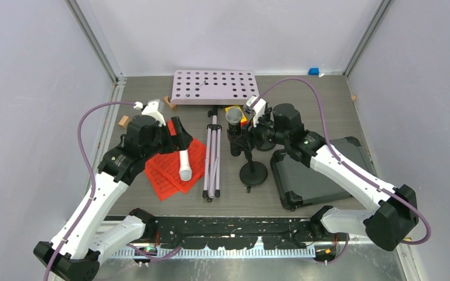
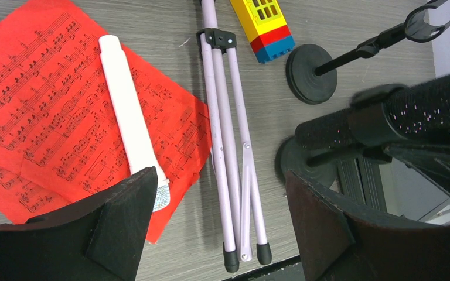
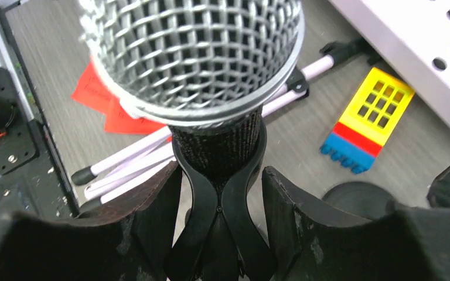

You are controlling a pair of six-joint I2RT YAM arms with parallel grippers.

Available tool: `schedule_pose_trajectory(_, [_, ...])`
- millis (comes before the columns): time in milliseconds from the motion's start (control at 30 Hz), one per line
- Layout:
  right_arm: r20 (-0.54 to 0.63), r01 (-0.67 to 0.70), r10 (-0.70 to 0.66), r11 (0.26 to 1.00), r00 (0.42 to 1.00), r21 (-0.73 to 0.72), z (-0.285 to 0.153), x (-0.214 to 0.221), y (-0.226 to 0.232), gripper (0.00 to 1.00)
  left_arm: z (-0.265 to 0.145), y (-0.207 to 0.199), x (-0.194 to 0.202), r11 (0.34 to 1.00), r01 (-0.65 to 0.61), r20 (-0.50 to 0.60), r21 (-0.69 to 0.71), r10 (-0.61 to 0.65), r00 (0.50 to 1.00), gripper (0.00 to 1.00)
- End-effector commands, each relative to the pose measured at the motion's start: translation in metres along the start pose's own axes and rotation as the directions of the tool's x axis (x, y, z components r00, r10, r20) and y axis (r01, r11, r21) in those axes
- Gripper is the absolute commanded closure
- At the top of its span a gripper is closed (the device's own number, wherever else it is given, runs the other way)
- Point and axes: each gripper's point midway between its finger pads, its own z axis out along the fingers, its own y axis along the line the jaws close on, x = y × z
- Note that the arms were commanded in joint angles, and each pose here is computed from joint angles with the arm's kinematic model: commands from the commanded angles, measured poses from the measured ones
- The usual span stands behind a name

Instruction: Pack up the instrument practice props

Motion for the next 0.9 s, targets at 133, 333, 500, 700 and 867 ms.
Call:
schedule_pose_trajectory(133, [0.33,0.137,-0.154,0.988,0.931,0.072,0.007,-0.094,-0.013,1.0,-0.012,-0.008,-0.02,0.999,-0.023,0.065,0.03,0.021,0.998,0.17])
schedule_pose_trajectory(333, [0.318,0.125,-0.128,0.992,0.939,0.032,0.022,-0.088,-0.011,1.0,-0.013,-0.006,-0.017,0.999,-0.025,0.063,0.025,0.024,0.998,0.17])
schedule_pose_trajectory(500, [0.294,0.123,-0.1,0.991,0.951,-0.059,0.028,-0.065,0.004,0.97,-0.013,-0.004,-0.014,0.999,-0.035,0.062,0.027,0.033,0.998,0.16])
schedule_pose_trajectory(700, [0.221,0.124,-0.086,0.979,0.971,-0.162,0.021,-0.032,0.023,0.59,-0.013,-0.007,-0.014,0.998,-0.046,0.067,0.044,0.043,0.997,0.15])
schedule_pose_trajectory(867, [0.191,0.128,-0.095,0.978,0.977,-0.164,0.012,-0.017,0.027,0.35,-0.009,-0.021,-0.013,0.99,-0.069,0.061,0.124,0.062,0.996,0.1])
